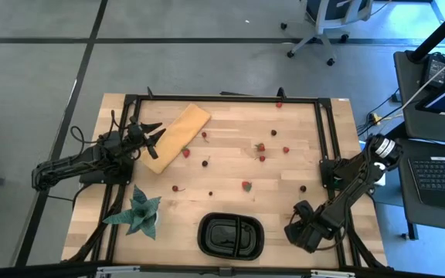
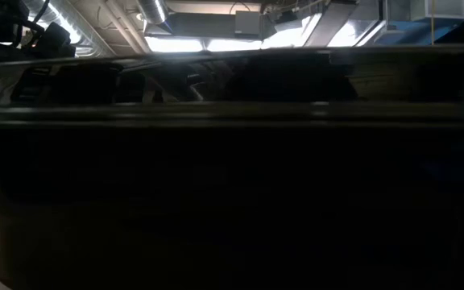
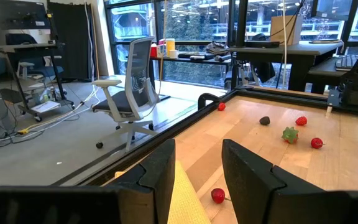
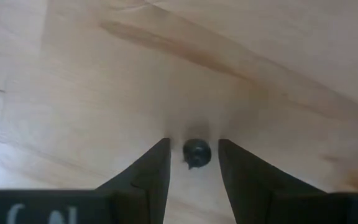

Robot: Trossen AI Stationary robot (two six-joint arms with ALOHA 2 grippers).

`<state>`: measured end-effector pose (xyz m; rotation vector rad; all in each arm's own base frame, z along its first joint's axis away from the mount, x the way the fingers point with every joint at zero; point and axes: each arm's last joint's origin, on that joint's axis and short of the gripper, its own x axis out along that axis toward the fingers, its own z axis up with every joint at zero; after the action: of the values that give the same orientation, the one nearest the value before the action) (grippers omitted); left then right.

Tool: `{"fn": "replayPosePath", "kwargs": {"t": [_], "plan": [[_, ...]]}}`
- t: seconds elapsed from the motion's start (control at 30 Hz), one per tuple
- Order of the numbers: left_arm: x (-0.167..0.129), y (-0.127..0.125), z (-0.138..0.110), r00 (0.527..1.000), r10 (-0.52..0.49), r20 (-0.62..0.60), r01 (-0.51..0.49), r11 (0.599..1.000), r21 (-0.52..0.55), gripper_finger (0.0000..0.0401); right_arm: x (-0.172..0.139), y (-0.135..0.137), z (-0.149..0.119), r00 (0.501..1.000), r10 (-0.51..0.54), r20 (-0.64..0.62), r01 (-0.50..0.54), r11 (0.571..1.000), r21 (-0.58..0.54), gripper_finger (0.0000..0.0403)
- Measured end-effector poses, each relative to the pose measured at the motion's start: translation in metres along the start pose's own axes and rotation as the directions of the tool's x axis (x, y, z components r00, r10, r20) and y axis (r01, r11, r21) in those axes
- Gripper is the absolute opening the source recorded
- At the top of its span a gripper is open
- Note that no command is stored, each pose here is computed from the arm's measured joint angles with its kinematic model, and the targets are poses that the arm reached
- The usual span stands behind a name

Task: Pick and placing Produce into tupperware
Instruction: Put the right blueberry into the black container

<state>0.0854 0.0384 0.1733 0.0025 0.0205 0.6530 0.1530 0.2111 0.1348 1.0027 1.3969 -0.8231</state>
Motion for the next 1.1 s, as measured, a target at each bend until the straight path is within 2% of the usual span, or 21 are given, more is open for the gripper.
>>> {"fn": "replayPosePath", "kwargs": {"t": [0.17, 0.57, 0.97, 1.1], "plan": [[0.000, 0.000, 0.000, 1.000, 0.000, 0.000, 0.000, 1.000, 0.000, 0.0125, 0.002, -0.002, 0.001, 1.000, -0.001, -0.001, 0.001, 1.000, 0.001, 0.0131], [0.000, 0.000, 0.000, 1.000, 0.000, 0.000, 0.000, 1.000, 0.000, 0.0125, 0.003, -0.003, 0.002, 1.000, -0.010, 0.001, 0.010, 1.000, -0.005, 0.0060], [0.000, 0.000, 0.000, 1.000, 0.000, 0.000, 0.000, 1.000, -0.001, 0.0125, -0.008, 0.004, -0.003, 0.999, -0.033, 0.023, 0.034, 0.998, -0.045, 0.0059], [0.000, 0.000, 0.000, 1.000, 0.000, 0.000, 0.000, 1.000, -0.001, 0.0125, -0.020, 0.017, -0.007, 1.000, 0.011, 0.000, -0.011, 0.998, -0.055, 0.0061]]}}
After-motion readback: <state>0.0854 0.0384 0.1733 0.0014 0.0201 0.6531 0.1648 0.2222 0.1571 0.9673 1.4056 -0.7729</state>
